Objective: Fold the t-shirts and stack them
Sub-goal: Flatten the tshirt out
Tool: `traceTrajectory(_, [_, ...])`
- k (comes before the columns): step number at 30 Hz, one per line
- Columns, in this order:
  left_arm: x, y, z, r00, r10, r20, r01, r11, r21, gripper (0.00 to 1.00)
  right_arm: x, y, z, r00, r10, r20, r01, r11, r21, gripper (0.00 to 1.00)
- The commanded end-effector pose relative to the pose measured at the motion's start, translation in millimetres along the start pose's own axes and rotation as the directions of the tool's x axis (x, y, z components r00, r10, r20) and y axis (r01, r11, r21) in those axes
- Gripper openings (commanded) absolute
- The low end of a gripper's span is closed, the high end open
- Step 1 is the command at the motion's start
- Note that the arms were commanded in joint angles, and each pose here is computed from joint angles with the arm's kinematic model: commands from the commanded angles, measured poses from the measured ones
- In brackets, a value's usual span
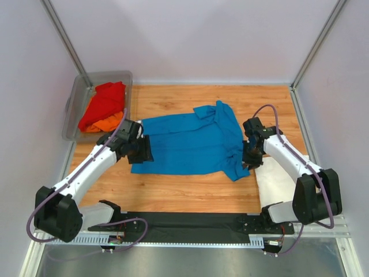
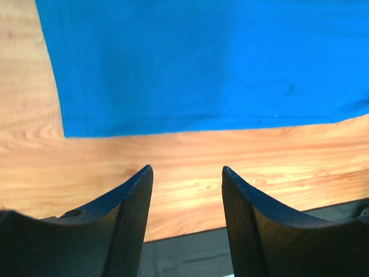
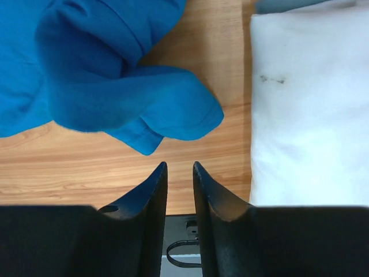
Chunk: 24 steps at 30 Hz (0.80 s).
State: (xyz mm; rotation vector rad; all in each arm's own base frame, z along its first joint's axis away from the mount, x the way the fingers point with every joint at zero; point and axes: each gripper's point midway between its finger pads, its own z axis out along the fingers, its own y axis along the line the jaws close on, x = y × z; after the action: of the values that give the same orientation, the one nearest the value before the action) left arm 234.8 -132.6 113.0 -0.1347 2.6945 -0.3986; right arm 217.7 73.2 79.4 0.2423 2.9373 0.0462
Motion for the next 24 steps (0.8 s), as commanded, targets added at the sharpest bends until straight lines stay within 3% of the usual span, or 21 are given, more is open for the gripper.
traceTrajectory(1, [13.6, 7.5, -2.0, 0.995, -0.097, -0.003, 0.097, 0.995, -0.01, 0.58, -11.9, 17.3, 15.7, 0.999, 0.009, 0.033, -0.007, 0.999, -0.048, 0.26])
traceTrajectory(5, [26.5, 18.7, -0.9, 0.972, -0.234, -0.004, 0.234, 0.972, 0.04, 0.56, -9.1, 21.9, 36.5, 1.0, -0.015, 0.009, 0.016, 0.999, -0.03, 0.37])
traceTrajectory(19, [29.4, 30.0, -6.3, 0.973, -0.229, 0.008, 0.228, 0.973, 0.015, 0.54, -9.1, 29.0, 59.5, 0.999, -0.024, -0.021, 0.024, 0.999, -0.026, 0.5])
traceTrajectory(21, [28.2, 31.8, -6.4, 0.968, -0.251, 0.011, 0.251, 0.968, 0.013, 0.55, -9.6, 26.3, 62.7, 0.999, -0.021, -0.024, 0.021, 1.0, -0.009, 0.48])
traceTrajectory(24, [26.0, 38.4, -6.4, 0.956, -0.292, 0.019, 0.292, 0.956, 0.006, 0.56, -12.8, 20.0, 64.5, 1.0, -0.017, -0.007, 0.017, 0.999, 0.029, 0.36])
